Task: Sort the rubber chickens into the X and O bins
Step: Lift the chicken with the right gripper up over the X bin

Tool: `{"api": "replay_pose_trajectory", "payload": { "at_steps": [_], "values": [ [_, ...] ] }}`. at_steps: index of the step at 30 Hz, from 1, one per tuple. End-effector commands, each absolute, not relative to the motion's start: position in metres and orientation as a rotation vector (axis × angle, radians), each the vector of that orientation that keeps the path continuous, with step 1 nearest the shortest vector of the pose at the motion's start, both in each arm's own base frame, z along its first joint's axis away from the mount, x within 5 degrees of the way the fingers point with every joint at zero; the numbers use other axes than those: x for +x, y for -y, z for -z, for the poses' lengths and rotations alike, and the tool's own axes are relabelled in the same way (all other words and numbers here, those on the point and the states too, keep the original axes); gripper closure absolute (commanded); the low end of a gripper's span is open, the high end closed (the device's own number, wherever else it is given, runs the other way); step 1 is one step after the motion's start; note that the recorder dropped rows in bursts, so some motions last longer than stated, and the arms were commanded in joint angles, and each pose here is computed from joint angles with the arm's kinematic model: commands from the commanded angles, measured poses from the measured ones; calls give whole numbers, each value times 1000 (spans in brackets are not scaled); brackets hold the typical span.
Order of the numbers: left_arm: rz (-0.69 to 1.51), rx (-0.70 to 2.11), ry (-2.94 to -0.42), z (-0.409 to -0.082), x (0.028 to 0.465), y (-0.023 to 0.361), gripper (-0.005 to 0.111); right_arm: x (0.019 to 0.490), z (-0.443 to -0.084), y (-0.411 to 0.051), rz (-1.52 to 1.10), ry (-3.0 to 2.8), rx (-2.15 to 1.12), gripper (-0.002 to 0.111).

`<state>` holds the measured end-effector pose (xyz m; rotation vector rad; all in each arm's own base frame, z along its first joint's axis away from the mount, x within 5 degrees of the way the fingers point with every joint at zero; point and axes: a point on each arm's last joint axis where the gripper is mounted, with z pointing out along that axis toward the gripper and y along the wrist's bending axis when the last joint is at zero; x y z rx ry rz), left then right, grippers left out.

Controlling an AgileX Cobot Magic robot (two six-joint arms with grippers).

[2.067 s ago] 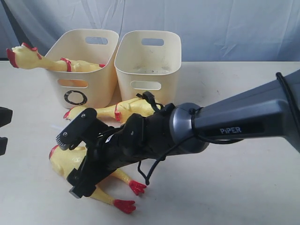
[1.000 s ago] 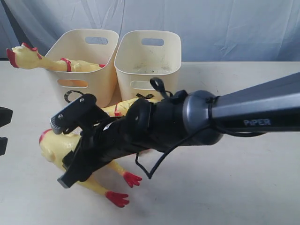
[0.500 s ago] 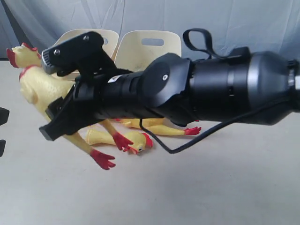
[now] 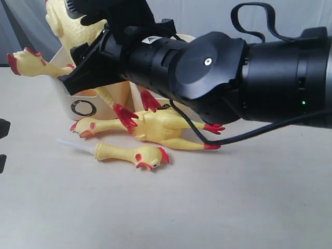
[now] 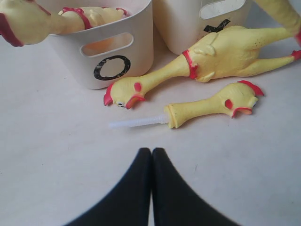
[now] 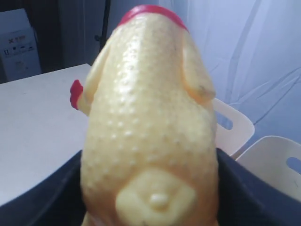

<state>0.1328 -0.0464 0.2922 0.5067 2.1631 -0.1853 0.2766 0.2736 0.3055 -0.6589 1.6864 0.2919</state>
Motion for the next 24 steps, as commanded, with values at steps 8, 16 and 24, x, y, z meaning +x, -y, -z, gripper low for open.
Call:
{"api": "replay_pose_trajectory", "payload": {
  "at_steps": [8,16,24],
  "values": [
    [190,498,-2154,-292,131,46,107,315,-306,-225,-204,-1745,-584,109],
    [211,486,-2156,-292,131,47,107,338,-305,-195,-62,-1730,-455,109],
    [230,476,-2161,-292,131,48,107,367,-295,-199,-49,-1651,-482,109]
  ]
}}
